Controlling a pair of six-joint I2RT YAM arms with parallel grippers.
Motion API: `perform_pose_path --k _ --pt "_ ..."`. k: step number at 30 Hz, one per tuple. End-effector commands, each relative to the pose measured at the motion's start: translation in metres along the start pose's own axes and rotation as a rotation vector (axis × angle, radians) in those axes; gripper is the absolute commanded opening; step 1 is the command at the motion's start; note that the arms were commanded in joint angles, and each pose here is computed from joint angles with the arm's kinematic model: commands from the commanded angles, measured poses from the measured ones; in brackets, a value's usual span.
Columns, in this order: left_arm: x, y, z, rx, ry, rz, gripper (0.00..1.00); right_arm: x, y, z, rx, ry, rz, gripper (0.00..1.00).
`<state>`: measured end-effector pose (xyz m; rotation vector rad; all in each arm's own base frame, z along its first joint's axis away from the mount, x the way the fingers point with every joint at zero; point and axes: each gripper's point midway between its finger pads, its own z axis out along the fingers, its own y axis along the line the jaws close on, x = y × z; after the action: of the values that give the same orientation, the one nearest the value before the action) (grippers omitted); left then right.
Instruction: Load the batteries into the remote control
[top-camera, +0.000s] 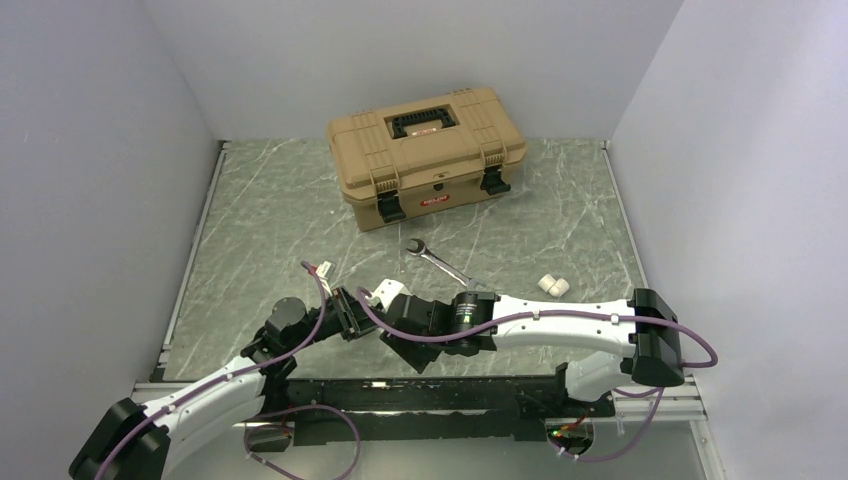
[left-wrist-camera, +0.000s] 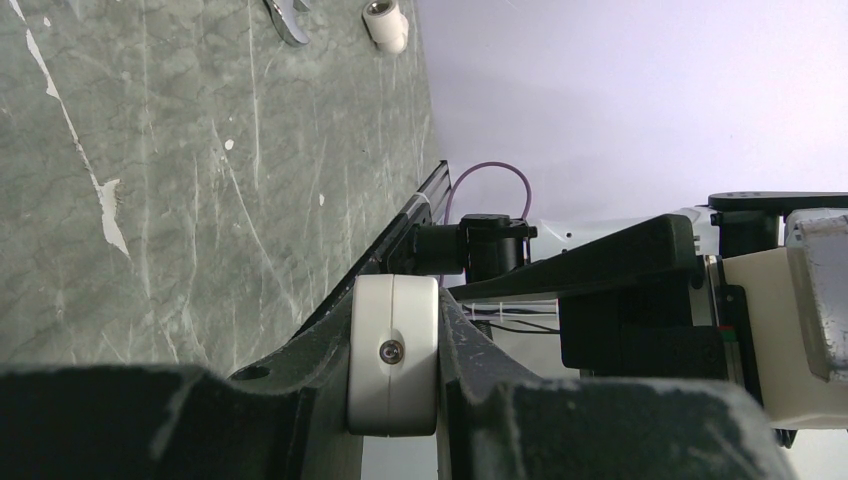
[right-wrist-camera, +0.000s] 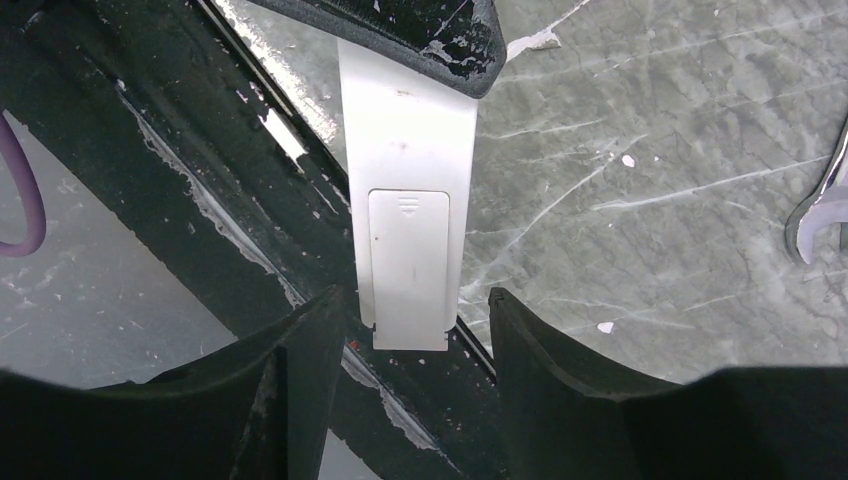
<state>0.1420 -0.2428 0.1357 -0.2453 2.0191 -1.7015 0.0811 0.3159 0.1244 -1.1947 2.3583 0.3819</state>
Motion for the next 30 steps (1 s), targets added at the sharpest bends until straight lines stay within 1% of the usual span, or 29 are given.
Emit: perform_pose_path --k 1,14,18,21,24,27,30 --pt "0.005 0.003 -0.003 0.022 0.003 0.020 0.01 -0.019 0.004 -0.009 -0.018 -0.051 0.005 0.58" --pt "0.005 0.005 -0.004 0.023 0.003 0.016 0.01 -0.026 0.008 -0.015 -0.046 -0.090 0.016 0.67" --pt "0.006 0.006 -0.004 0.019 0.004 0.017 0.01 -0.034 0.009 -0.021 -0.057 -0.136 0.042 0.69" --pt "0.006 0.007 -0.004 0.015 0.003 0.015 0.01 -0.043 0.006 -0.028 -0.048 -0.196 0.081 0.70" --pt "0.006 0.007 -0.004 0.017 0.001 0.017 0.02 -0.043 0.003 -0.032 -0.047 -0.216 0.103 0.65" --pt "0.005 0.006 -0.004 0.018 0.001 0.018 0.02 -0.037 0.003 -0.028 -0.050 -0.189 0.102 0.62" --pt "0.005 0.004 -0.005 0.021 -0.001 0.020 0.02 -0.030 0.004 -0.022 -0.051 -0.165 0.110 0.57"
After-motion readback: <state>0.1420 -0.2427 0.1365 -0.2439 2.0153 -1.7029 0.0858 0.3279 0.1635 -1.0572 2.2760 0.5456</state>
